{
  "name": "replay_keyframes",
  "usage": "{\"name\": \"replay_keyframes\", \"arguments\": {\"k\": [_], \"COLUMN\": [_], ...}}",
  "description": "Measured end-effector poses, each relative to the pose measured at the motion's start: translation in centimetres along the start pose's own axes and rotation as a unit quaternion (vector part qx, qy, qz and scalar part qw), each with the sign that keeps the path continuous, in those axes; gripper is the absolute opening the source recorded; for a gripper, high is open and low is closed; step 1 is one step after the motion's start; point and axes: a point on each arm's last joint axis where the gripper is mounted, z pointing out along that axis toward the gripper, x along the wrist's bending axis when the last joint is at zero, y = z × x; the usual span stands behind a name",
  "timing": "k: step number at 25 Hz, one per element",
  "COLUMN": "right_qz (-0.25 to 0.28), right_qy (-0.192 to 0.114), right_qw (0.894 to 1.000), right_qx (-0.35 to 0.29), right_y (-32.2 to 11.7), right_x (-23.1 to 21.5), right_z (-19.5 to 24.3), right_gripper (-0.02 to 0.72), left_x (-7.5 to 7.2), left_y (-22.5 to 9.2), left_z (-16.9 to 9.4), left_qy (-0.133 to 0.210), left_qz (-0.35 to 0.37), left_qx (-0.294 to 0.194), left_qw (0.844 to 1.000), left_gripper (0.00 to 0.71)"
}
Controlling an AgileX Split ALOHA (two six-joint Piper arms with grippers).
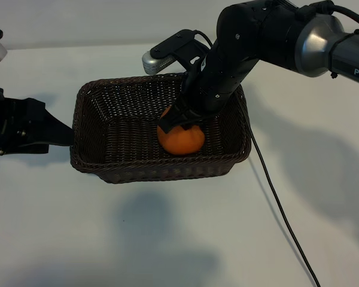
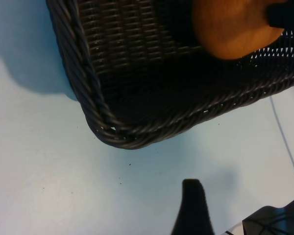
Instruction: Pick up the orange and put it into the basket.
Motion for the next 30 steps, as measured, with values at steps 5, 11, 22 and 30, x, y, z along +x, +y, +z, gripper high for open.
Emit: {"name": "replay_keyframes", "arguments": {"k": [5, 11, 22, 30], "right_qz": [0.002, 0.008, -0.021, -0.032], "right_qy": [0.006, 0.022, 0.018, 0.012], "right_qw": [1.000, 1.000, 1.000, 0.999], "right_qx": [-0.003, -0.003, -0.010, 0.009], "right_y": [0.1, 0.1, -0.3, -1.5], "right_x": [0.1, 0.4, 1.7, 2.3], "right_z": [0.0, -0.2, -6.6, -10.6], "right_gripper": [0.167, 0.488, 0.534, 0.529], "left_x": [0.0, 0.0, 0.0, 0.0], "left_y": [0.0, 0.0, 0.1, 0.1], "left_z": [0.0, 0.0, 0.0, 0.0], "left_qy": [0.000, 0.001, 0.002, 0.002], "left_qz": [0.000, 0.002, 0.002, 0.001], "left_qx": [0.000, -0.001, -0.004, -0.005], "left_qw": [1.000, 1.000, 1.000, 1.000], "left_gripper": [0.569, 0.569, 0.569, 0.569]}}
